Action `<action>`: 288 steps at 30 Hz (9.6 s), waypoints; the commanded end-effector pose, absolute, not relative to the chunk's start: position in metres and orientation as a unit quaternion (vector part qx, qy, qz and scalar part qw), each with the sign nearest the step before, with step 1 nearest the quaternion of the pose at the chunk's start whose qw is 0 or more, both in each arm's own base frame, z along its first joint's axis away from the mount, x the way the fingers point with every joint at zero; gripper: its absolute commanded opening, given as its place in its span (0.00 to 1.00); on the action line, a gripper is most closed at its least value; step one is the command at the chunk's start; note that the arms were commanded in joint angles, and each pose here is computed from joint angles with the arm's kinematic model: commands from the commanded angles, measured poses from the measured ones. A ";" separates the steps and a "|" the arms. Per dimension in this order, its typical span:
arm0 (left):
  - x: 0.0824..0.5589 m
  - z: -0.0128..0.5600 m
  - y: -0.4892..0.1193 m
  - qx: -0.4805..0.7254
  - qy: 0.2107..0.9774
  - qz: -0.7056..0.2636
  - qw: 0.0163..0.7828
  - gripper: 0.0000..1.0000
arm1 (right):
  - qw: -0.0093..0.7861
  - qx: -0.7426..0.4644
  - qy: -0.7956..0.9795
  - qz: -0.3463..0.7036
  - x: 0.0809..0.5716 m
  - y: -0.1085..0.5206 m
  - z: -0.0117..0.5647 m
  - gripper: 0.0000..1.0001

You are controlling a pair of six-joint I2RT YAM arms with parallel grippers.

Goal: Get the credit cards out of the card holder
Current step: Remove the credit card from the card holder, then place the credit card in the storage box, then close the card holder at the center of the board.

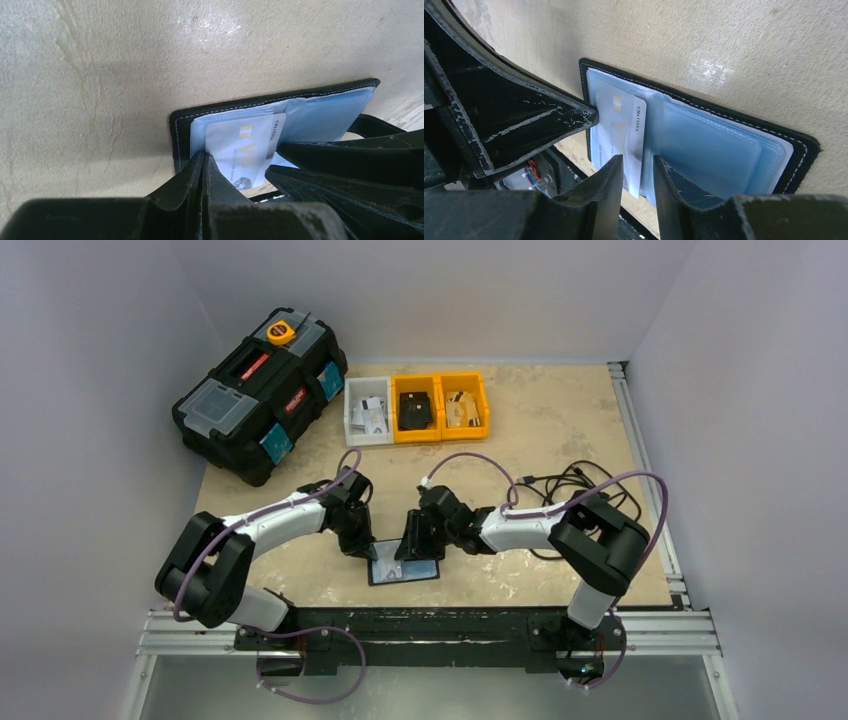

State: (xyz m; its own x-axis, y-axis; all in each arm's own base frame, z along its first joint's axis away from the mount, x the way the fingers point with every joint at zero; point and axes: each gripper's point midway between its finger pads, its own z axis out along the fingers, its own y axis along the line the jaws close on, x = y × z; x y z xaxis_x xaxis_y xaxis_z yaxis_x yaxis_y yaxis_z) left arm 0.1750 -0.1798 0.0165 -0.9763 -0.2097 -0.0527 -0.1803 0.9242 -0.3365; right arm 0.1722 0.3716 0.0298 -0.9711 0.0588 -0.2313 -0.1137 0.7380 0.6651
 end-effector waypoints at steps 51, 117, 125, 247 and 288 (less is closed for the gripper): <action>0.165 -0.012 -0.169 -0.113 0.986 -0.120 0.024 0.00 | 0.107 0.033 0.906 0.407 0.177 0.334 0.020 0.03; 0.200 0.165 -0.257 -0.015 0.882 -0.455 0.122 0.60 | 0.117 0.024 0.754 0.645 0.202 0.326 0.185 0.00; 0.201 0.170 -0.259 -0.023 0.872 -0.475 0.118 0.41 | 0.112 0.030 0.748 0.653 0.201 0.326 0.184 0.00; 0.199 0.117 -0.131 -0.100 0.958 -0.192 0.188 0.68 | 0.246 -0.079 0.938 0.233 0.196 0.378 0.088 0.65; 0.181 0.071 -0.148 -0.146 0.949 -0.258 0.103 0.47 | 0.149 -0.142 0.973 0.100 0.146 0.374 -0.017 0.28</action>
